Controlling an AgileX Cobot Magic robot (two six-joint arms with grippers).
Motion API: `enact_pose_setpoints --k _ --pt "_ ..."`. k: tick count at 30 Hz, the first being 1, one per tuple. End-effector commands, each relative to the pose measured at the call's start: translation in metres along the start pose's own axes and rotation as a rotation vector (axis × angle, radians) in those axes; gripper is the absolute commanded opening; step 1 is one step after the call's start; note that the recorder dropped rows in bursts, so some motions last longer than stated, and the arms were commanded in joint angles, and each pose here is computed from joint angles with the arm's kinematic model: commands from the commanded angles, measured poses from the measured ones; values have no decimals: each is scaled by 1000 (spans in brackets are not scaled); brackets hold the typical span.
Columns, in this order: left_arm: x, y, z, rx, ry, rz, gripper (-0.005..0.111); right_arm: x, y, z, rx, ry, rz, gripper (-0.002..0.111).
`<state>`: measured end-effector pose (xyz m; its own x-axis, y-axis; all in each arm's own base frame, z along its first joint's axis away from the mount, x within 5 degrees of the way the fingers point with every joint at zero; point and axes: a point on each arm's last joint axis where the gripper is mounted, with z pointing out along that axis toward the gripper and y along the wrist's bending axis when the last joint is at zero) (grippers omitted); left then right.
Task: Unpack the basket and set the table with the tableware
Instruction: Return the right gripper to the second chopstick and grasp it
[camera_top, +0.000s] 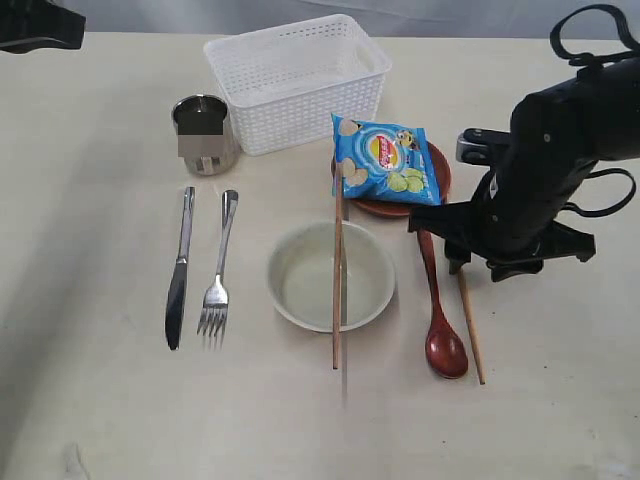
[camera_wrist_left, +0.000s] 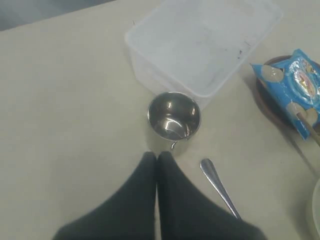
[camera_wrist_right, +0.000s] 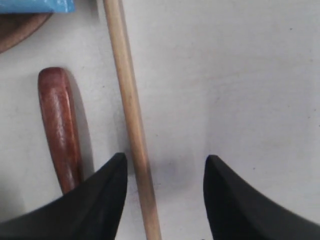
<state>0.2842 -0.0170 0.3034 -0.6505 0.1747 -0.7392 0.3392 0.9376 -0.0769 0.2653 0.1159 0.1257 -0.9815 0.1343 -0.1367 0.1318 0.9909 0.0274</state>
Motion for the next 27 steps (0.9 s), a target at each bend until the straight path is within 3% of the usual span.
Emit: enact_pose_setpoints --k 1,17,18,23,27 --pt "0 0 -2 -6 -11 -3 0 -1 -1 0 -3 -2 -1 46" --pt "0 0 -2 -5 -12 -5 0 9 -6 6 19 32 -5 46" --pt "0 0 -2 -5 -12 -5 0 9 -6 6 18 31 -5 43" --pt "0 0 -2 -6 -11 -5 0 9 -6 6 11 35 8 -1" --pt "0 0 -2 -6 -11 -5 0 9 -6 4 11 36 13 0"
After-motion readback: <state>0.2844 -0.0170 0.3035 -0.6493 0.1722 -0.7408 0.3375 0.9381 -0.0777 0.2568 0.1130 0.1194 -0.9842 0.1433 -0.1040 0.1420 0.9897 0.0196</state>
